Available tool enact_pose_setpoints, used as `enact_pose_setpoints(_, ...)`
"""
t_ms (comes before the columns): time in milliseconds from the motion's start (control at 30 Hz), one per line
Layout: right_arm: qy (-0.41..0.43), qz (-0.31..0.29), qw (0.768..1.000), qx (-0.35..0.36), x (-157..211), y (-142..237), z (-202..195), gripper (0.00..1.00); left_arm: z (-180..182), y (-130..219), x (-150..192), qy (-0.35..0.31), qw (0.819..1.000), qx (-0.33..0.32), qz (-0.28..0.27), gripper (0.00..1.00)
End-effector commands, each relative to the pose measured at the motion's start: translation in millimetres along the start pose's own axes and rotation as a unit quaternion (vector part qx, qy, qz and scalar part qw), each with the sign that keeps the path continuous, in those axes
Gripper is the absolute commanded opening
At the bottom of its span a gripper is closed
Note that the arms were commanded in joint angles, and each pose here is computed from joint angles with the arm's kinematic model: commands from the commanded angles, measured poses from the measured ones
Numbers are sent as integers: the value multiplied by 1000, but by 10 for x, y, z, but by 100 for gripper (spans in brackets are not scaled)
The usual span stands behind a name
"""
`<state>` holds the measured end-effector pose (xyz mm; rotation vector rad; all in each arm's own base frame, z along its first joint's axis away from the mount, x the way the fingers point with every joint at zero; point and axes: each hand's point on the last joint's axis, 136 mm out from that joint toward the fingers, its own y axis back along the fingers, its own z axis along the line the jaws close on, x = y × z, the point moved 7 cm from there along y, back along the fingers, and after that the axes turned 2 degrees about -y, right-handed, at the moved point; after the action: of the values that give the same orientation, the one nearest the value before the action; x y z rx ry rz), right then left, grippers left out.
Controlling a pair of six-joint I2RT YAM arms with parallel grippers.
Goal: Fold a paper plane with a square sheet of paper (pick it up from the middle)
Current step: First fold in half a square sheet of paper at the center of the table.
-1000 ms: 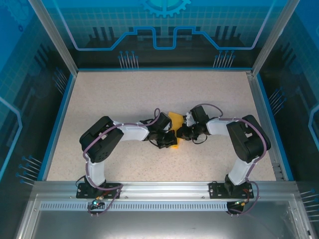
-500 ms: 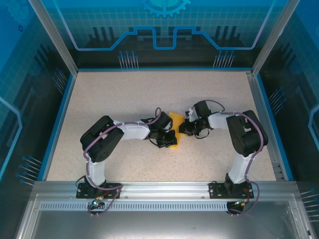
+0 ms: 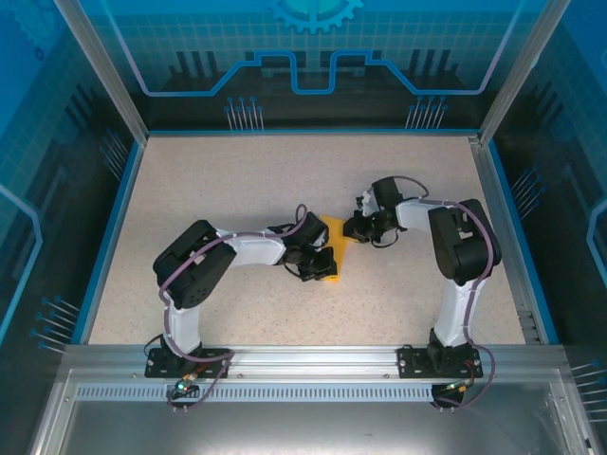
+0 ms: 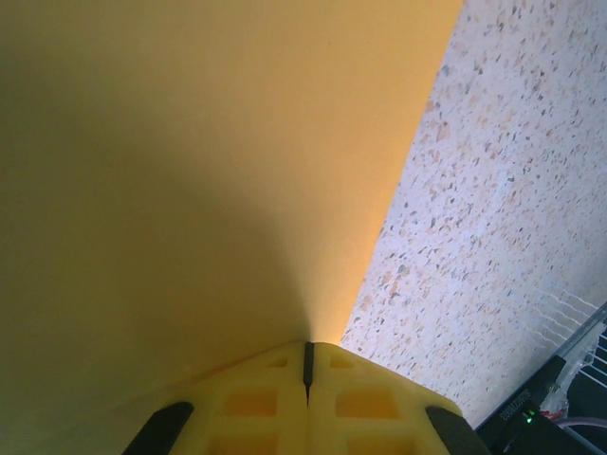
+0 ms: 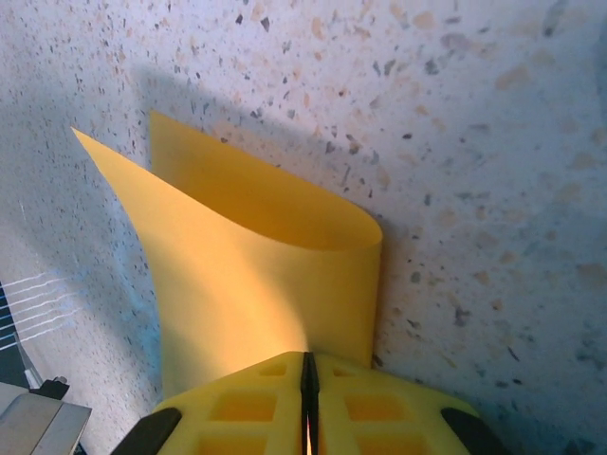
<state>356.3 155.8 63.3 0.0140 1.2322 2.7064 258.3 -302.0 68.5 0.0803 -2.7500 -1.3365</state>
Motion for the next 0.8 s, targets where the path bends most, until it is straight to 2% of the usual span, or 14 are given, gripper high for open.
enact_pose_setpoints(0,0,-53,997,51,-312,27,-223,11,380,-130,199,37,995,-82,51,0)
enact_pose_setpoints(333,-9,-69,994,80,-692,31,-276,12,368,-130,193,34,995,-81,50,0)
enact_pose_setpoints(767,18,-92,994,57,-869,269,21,12,304,-103,163,26,995,-78,49,0)
